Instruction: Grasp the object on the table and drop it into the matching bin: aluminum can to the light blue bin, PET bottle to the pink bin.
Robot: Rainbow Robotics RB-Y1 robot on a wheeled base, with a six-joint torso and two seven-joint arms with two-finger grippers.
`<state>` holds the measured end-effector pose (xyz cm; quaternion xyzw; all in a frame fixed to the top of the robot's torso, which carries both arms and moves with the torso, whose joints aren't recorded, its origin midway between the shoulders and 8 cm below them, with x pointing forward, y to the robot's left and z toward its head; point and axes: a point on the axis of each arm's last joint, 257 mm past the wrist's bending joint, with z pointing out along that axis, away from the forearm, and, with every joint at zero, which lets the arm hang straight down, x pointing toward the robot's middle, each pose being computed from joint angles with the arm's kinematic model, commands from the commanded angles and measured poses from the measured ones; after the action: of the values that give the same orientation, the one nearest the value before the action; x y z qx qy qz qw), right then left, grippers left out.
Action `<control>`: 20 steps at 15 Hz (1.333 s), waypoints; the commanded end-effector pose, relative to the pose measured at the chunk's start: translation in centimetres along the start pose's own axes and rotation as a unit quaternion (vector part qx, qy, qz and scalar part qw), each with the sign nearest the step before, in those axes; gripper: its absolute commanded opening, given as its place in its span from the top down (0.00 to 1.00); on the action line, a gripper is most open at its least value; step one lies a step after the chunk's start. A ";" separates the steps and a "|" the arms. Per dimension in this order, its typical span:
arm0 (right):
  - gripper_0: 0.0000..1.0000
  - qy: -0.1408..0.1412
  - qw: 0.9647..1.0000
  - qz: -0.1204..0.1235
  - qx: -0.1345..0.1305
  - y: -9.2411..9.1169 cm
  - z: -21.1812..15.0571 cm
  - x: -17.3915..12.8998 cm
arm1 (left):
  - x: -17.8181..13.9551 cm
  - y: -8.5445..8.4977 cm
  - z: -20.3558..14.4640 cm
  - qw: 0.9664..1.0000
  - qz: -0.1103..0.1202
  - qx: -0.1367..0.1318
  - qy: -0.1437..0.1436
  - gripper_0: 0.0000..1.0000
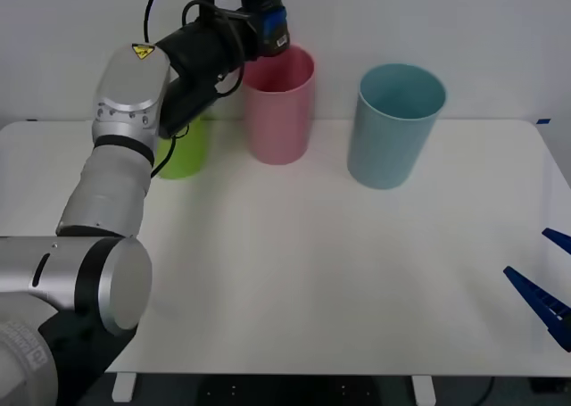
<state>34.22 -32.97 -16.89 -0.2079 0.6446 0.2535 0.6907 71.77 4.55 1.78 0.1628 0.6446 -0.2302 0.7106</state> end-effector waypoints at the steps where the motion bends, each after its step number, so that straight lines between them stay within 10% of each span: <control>1: 0.00 0.000 1.000 0.000 0.000 0.0 0.0 0.0 | 0.1 -0.5 0.4 1.000 0.001 -0.004 -0.001 1.00; 6: 0.00 0.000 1.000 0.000 0.000 0.0 0.0 0.0 | 0.1 -0.5 0.4 1.000 0.001 -0.004 -0.003 0.93; 7: 0.00 0.000 1.000 0.000 0.000 0.0 0.0 0.0 | -0.1 -0.5 0.4 1.000 -0.002 -0.003 -0.006 0.33; 8: 0.00 0.000 1.000 0.000 0.000 0.0 0.0 0.0 | -0.1 -0.5 0.4 1.000 0.001 -0.004 -0.005 0.00; 20: 0.00 0.000 1.000 0.000 0.000 0.0 0.0 0.0 | 1.2 0.8 -1.6 0.999 -0.032 0.008 -0.017 0.00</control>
<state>34.22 -32.97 -16.89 -0.2080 0.6446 0.2535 0.6907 71.15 5.70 0.48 0.1435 0.6377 -0.2552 0.7125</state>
